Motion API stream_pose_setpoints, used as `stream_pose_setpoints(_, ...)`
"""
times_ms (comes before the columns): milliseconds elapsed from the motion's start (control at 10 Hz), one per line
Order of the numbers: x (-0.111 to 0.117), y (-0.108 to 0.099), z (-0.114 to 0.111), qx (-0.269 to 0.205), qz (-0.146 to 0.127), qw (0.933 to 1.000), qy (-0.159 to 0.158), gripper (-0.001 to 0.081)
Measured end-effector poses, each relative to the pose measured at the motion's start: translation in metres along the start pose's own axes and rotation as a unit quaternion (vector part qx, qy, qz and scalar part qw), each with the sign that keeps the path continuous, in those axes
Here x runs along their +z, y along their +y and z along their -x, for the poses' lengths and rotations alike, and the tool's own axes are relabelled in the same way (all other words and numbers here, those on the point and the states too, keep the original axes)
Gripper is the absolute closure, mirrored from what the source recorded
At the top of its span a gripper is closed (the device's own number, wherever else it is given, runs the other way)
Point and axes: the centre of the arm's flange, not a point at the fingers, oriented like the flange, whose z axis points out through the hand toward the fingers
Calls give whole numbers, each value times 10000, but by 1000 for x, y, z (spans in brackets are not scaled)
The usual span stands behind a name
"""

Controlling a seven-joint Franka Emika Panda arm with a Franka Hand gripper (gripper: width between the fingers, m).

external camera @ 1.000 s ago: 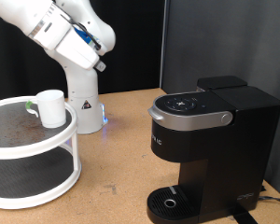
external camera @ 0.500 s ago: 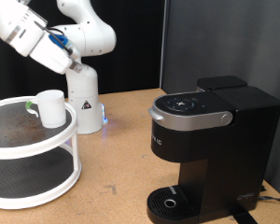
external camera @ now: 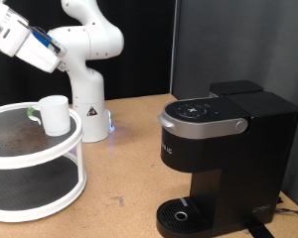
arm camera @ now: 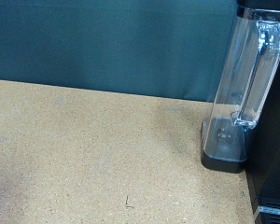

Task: Make a cup of coffee with the keurig machine

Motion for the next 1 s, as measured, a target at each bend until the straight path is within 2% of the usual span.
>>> stream_pose_setpoints(100,-1,2,2,77,88,9999,18,805)
stream_pose_setpoints(300,-12,3,20,203,333,9987,322,805)
stream_pose_setpoints(500,-31,-5,47,159,270,9972,673,805)
stream_pose_setpoints(700,-54,-10,70,83,404,9950,910,805)
stream_pose_setpoints(800,-64,-12,80,85,515,9940,959,805)
stream_pose_setpoints(1000,-69,-10,96,54,642,9945,826,805)
